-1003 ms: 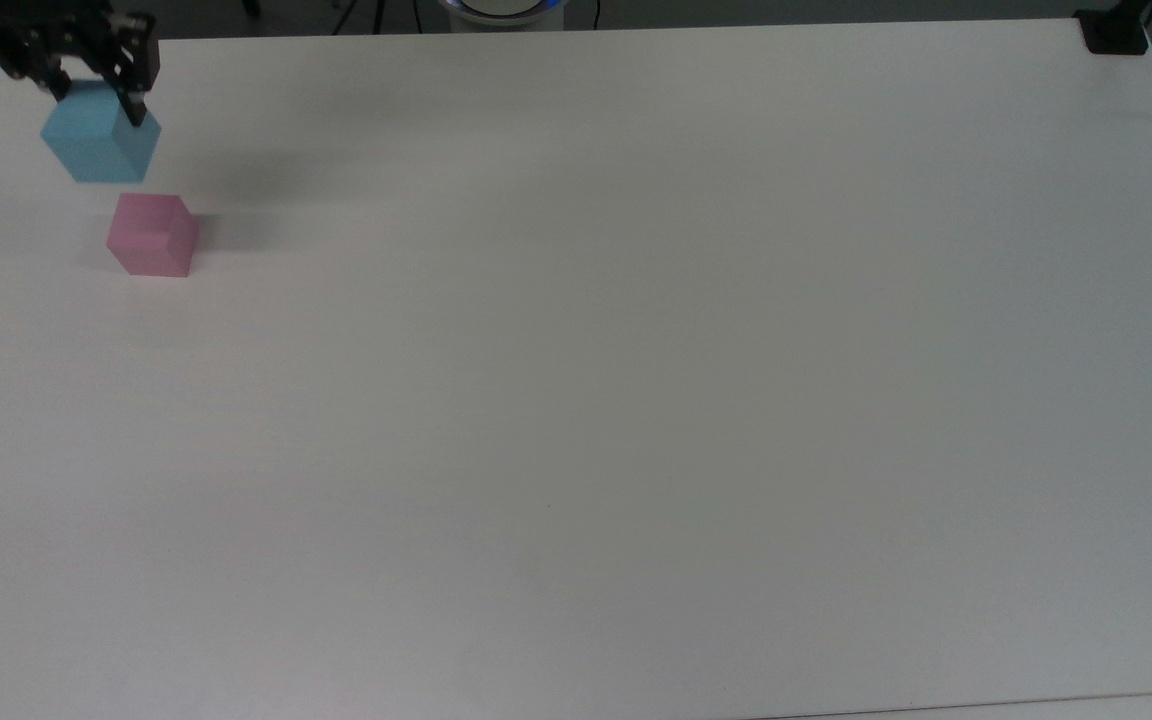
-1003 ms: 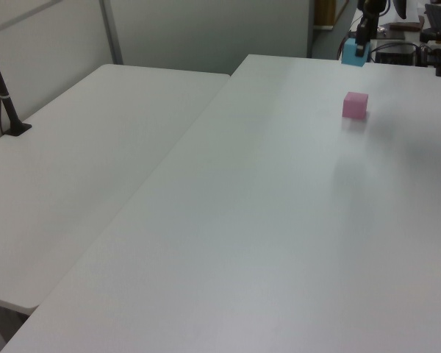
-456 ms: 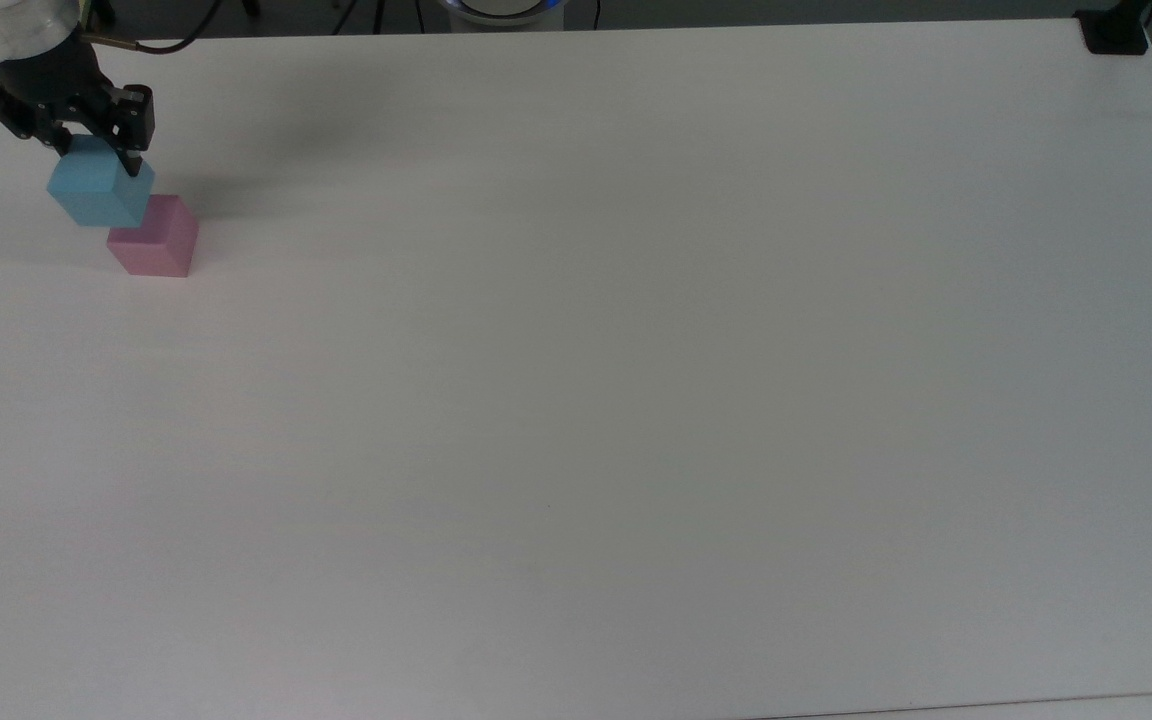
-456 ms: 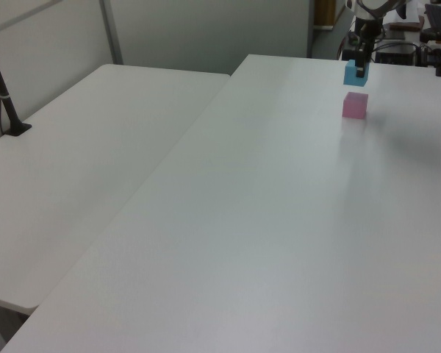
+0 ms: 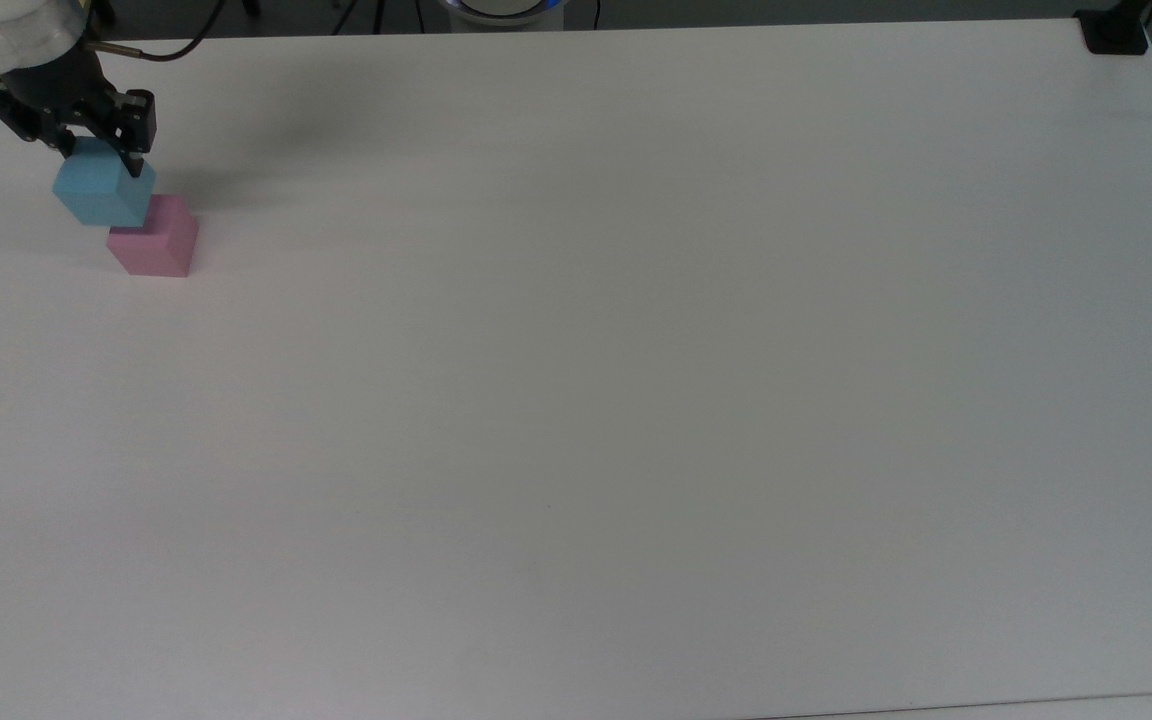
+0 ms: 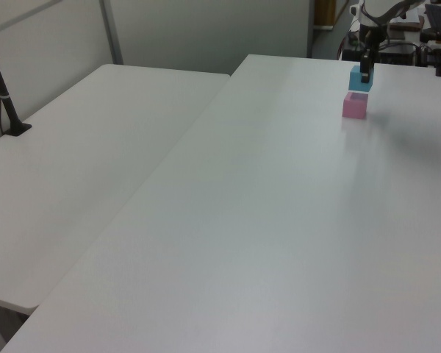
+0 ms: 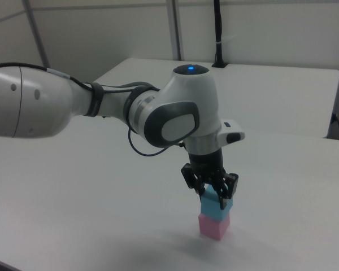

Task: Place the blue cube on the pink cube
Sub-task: 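Lower the light-blue cube onto the pink cube's top face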

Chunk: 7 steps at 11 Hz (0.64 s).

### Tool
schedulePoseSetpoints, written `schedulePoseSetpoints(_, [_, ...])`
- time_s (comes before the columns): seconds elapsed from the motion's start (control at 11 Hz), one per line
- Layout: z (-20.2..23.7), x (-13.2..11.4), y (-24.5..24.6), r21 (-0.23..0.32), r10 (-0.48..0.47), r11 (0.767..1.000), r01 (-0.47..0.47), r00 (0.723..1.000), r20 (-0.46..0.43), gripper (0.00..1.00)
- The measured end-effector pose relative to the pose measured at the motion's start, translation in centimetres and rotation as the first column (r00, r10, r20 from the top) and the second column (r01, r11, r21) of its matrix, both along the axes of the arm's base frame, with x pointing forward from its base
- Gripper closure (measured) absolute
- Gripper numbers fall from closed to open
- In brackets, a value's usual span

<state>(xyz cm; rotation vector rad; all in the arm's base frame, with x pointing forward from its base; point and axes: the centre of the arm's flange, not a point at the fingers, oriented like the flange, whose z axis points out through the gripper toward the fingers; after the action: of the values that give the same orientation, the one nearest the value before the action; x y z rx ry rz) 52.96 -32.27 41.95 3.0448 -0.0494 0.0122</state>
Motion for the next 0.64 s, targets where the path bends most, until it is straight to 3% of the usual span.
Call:
schedulePoseSetpoints(0.46, [-0.68,-0.13,0.25,0.004,0.003,1.000,-0.003,1.000,-0.005,0.46])
schedulePoseSetpoints(0.55, [-0.91,-0.18,0.32,0.007,0.004,1.000,-0.004,1.000,-0.009,0.42])
schedulePoseSetpoints(0.64, [-1.16,-0.28,0.38,0.009,0.004,1.000,-0.003,1.000,-0.014,0.31])
